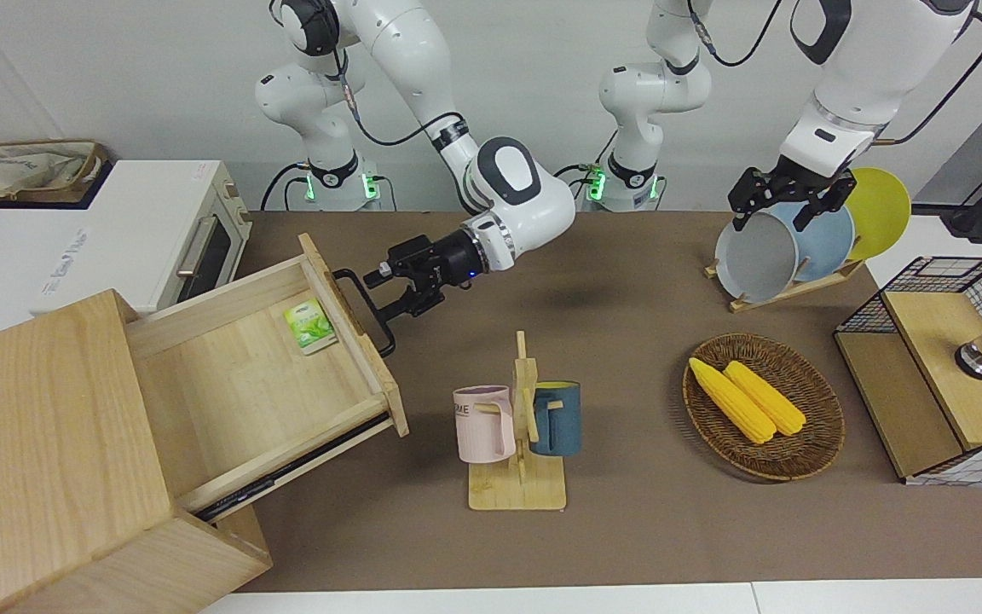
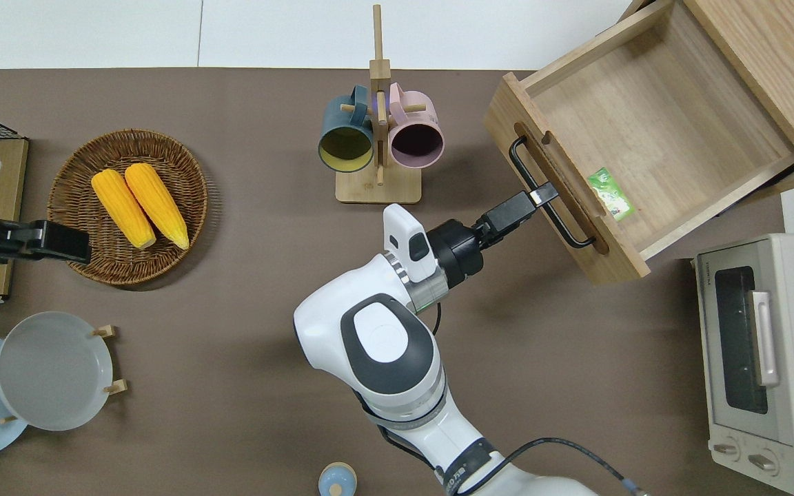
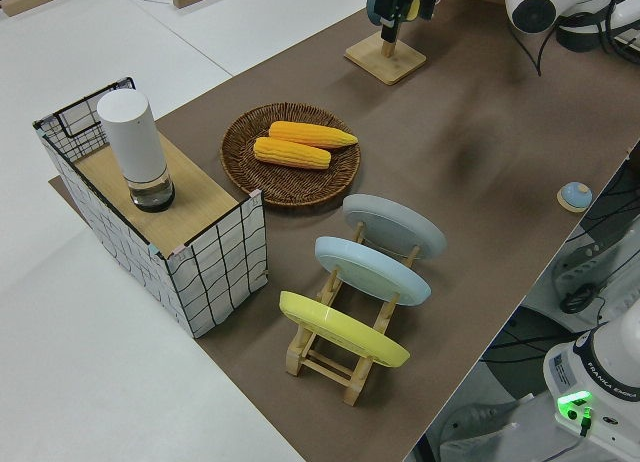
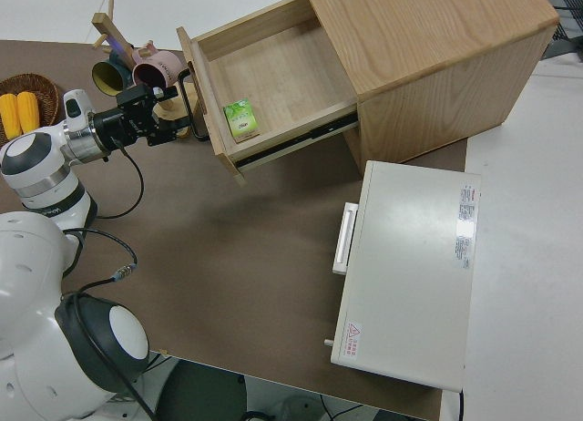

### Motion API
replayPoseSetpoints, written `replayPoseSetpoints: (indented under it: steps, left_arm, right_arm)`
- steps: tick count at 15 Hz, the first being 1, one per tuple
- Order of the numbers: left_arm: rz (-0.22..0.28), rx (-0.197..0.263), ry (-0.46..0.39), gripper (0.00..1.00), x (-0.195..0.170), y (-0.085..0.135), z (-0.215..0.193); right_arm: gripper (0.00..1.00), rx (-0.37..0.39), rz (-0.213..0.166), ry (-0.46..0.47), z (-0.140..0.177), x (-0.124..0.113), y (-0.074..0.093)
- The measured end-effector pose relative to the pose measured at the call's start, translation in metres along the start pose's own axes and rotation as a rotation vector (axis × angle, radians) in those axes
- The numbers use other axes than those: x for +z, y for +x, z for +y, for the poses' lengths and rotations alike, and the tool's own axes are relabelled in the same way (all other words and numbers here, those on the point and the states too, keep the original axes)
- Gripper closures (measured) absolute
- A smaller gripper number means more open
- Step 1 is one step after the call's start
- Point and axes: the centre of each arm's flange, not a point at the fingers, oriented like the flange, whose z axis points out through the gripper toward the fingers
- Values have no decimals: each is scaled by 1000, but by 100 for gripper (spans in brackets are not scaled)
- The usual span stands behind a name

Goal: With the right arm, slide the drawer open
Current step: 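Open the right gripper and back it away from the handle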

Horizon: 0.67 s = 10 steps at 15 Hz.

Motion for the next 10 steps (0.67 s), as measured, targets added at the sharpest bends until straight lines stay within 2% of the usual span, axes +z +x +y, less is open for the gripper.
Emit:
replayPoseSetpoints:
  steps: [3, 4, 7, 10]
  left_arm:
    - [0, 0, 0, 0, 0, 0, 0]
    - [0, 0, 0, 0, 0, 0, 0]
    - [0, 0, 0, 0, 0, 0, 0]
    - [0, 0, 0, 0, 0, 0, 0]
  right_arm:
    - [1, 47, -13, 43, 8, -25, -2]
    - [1, 63, -28, 68, 13, -34, -3]
    - [1, 122, -66, 177, 40, -60, -4]
    - [1, 181, -96, 301, 72, -71, -4]
